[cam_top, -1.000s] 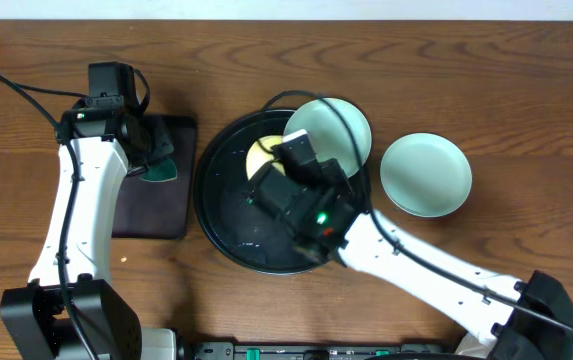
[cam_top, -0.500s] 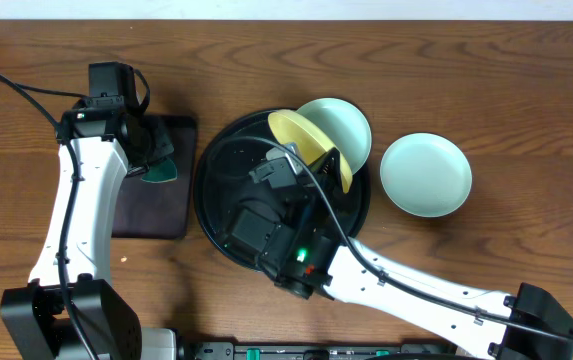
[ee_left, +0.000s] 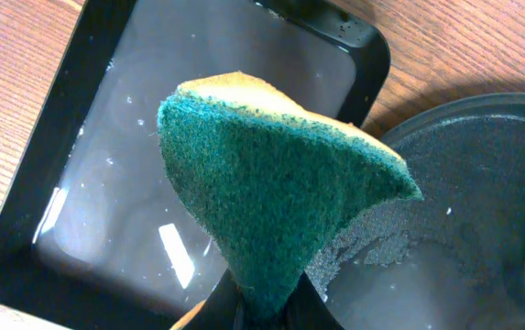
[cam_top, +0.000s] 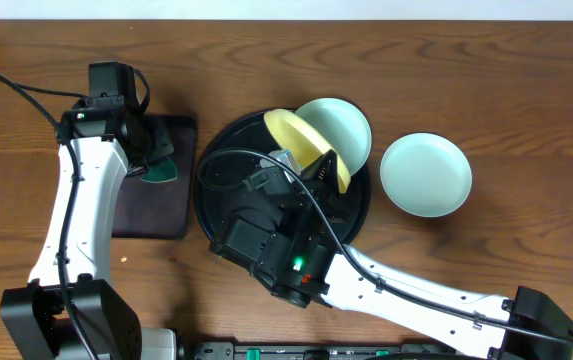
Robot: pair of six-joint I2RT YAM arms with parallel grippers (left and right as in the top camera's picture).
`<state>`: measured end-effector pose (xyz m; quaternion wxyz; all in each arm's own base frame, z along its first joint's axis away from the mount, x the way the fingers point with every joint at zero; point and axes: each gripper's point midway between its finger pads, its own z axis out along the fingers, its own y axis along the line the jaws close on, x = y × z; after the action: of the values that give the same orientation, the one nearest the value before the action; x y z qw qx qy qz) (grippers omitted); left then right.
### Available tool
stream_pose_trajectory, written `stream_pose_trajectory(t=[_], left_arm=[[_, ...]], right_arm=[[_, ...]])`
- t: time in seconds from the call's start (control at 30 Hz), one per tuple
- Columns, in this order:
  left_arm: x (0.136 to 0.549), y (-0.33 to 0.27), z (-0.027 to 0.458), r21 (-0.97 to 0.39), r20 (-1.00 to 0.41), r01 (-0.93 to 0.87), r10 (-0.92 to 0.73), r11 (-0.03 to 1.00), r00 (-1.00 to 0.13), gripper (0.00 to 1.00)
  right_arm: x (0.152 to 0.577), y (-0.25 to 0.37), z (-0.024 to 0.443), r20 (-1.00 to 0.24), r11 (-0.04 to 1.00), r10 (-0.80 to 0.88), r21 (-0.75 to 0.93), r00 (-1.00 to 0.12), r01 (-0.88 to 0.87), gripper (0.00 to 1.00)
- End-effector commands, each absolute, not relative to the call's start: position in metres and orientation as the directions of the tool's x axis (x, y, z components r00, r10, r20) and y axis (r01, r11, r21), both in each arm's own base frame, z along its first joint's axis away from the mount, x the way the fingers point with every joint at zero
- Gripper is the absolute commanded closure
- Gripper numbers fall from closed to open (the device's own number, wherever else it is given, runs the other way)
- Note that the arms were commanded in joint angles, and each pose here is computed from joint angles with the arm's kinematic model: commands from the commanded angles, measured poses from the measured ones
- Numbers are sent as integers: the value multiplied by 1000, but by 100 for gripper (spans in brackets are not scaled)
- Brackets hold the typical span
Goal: Clean dirty plates on tray and stack at the side
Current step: 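Lift the yellow plate with the right gripper and carry it right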
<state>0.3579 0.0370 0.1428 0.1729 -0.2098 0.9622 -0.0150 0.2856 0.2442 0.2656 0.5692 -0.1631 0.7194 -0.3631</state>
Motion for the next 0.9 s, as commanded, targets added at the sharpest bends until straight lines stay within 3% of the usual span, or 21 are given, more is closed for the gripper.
stream_pose_trajectory(t=[0.0,0.2,0.4,0.63,0.87], left_arm=[[361,41,148,-94,-346,-410,-416,907,-841,92],[361,41,148,-94,-346,-410,-416,907,-841,93],[361,41,148,-94,-345,-410,-416,907,-841,93],[361,41,148,-94,-345,-410,-416,907,-841,93],[360,41,148,-93,-342,-410,-416,907,-842,93]], right_arm=[[286,254,261,-727,749,-606,-658,-322,77,99],[288,280,196,-682,848,-527,-460,-508,-264,99],[296,282,160,-589,899,-417,-154,-692,-410,99],[317,254,173,-504,884,-233,247,-832,-397,99],[346,169,182,-425,911,-2,373,-905,-177,99]])
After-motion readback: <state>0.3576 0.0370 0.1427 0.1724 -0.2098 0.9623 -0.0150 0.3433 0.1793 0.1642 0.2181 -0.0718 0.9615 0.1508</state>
